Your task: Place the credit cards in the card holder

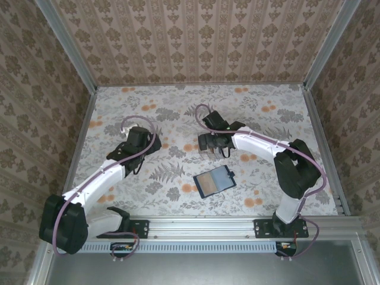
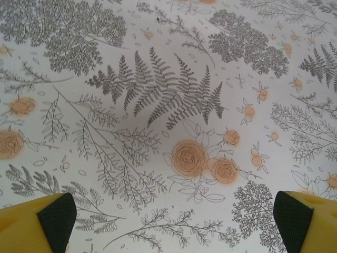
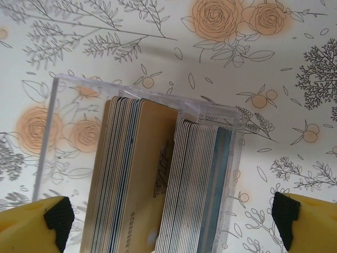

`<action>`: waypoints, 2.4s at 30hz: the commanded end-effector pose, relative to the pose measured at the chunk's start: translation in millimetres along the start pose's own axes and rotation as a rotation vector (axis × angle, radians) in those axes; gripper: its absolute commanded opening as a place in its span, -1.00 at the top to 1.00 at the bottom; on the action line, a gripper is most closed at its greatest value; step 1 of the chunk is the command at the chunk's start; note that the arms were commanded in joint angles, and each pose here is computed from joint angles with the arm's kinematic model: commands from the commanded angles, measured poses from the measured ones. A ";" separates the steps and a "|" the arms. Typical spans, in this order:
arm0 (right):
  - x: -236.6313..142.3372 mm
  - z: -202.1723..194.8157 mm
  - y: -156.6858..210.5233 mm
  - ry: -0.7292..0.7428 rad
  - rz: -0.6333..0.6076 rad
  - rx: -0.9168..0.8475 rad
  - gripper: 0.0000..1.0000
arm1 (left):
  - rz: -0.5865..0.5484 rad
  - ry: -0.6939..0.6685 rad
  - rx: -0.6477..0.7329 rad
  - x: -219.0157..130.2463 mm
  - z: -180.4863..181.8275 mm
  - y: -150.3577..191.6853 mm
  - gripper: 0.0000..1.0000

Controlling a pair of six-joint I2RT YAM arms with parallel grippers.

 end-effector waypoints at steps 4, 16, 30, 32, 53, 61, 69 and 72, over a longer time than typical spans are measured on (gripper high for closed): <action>11.2 -6.2 3.9 0.123 0.056 -0.071 -0.99 | 0.000 0.015 0.051 1.1 -8.9 -6.1 -1.00; -7.8 -30.6 0.8 0.360 0.057 -0.113 -0.99 | 0.062 0.074 0.041 9.9 -22.4 2.1 -1.00; -26.5 -39.1 -2.7 0.382 -0.011 -0.107 -0.75 | 0.073 0.118 0.024 6.9 -24.0 9.9 -1.00; -24.6 -40.1 -2.2 0.373 -0.022 -0.105 -0.70 | 0.072 0.118 0.029 8.4 -23.5 11.2 -1.00; -31.0 -35.9 6.0 0.239 -0.025 -0.093 0.74 | 0.070 0.067 0.094 5.3 -28.1 7.4 -0.97; -36.6 -29.1 8.7 0.128 -0.017 -0.082 1.00 | 0.103 0.057 0.305 -2.8 -48.4 23.8 -0.98; -82.0 -12.6 15.4 -0.157 -0.155 -0.098 1.00 | 0.309 0.403 0.498 -11.4 -91.1 88.9 -0.96; -101.3 -13.8 29.1 -0.291 -0.222 -0.074 1.00 | 0.365 0.510 0.568 -16.6 -96.9 112.5 -0.95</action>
Point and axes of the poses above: each hand's point on the last joint's axis, 136 mm out from that joint toward the fingers, its own x axis out along the fingers, its own z axis along the line the jaws close on, y = z × x, the point moved 4 cm from there along -x, back along the fingers, and after that the axes turned 11 degrees about -x, right-handed, at the moved point
